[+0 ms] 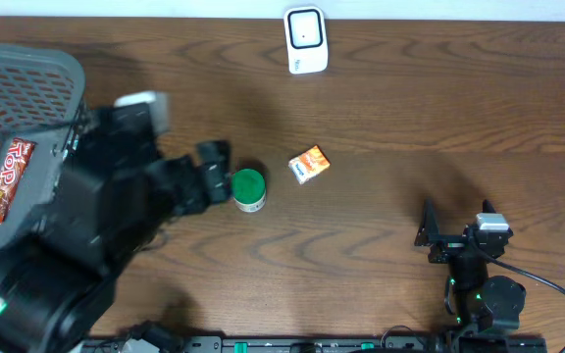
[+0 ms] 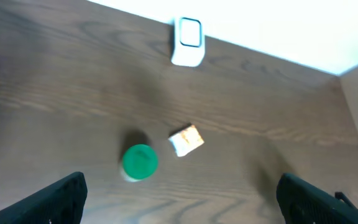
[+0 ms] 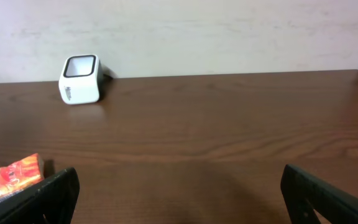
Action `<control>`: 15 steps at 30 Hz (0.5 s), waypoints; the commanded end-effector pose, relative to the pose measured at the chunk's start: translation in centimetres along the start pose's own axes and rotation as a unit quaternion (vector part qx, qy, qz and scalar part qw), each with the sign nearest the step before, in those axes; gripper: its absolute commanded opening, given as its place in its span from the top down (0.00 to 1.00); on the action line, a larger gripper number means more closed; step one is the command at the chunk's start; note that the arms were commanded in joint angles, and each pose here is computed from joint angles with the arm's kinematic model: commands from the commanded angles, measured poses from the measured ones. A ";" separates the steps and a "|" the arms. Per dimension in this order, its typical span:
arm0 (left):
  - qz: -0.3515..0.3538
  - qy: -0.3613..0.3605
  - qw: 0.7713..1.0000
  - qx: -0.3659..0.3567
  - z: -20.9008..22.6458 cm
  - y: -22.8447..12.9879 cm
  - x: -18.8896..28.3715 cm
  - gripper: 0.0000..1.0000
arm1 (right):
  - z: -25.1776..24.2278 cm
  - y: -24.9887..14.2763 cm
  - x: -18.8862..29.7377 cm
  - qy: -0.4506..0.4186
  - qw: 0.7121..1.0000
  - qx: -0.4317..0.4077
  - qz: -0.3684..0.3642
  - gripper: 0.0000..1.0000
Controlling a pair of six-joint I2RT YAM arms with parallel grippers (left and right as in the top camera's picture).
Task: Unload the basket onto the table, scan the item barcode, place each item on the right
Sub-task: 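Place the tissue pack on the table and retract the left arm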
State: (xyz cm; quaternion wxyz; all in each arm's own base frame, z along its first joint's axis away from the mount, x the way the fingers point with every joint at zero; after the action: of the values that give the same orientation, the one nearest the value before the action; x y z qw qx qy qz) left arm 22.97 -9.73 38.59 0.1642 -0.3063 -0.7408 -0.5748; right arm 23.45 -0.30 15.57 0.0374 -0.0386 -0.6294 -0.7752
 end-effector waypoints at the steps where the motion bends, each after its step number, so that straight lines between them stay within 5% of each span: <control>1: -0.019 0.036 0.999 0.003 2.0 0.2 1.7 0.02 | -0.2 0.1 0.1 -0.006 1.000 -0.002 0.001 0.01; 7: -0.054 0.138 0.988 0.037 6.6 -0.3 4.7 0.02 | -0.2 0.1 0.1 -0.006 1.000 -0.002 0.001 0.01; 15: -0.060 0.186 0.980 0.047 8.5 -0.5 5.5 0.02 | -0.2 0.1 0.1 -0.006 1.000 -0.002 0.001 0.01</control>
State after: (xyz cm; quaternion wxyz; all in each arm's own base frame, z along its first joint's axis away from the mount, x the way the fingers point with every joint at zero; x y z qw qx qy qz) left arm 19.34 -1.33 38.61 0.2637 -0.1705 -0.7393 -0.5956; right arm 23.45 -0.30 15.57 0.0374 -0.0386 -0.6294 -0.7752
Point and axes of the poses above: each gripper's point midway between its finger pads, its own x axis back along the fingers, its own z axis along the line the jaws close on, y = z × x, the point moved 1 cm from there along x, back along the fingers, and after that the axes turned 8 degrees about -x, right-handed, at the moved point
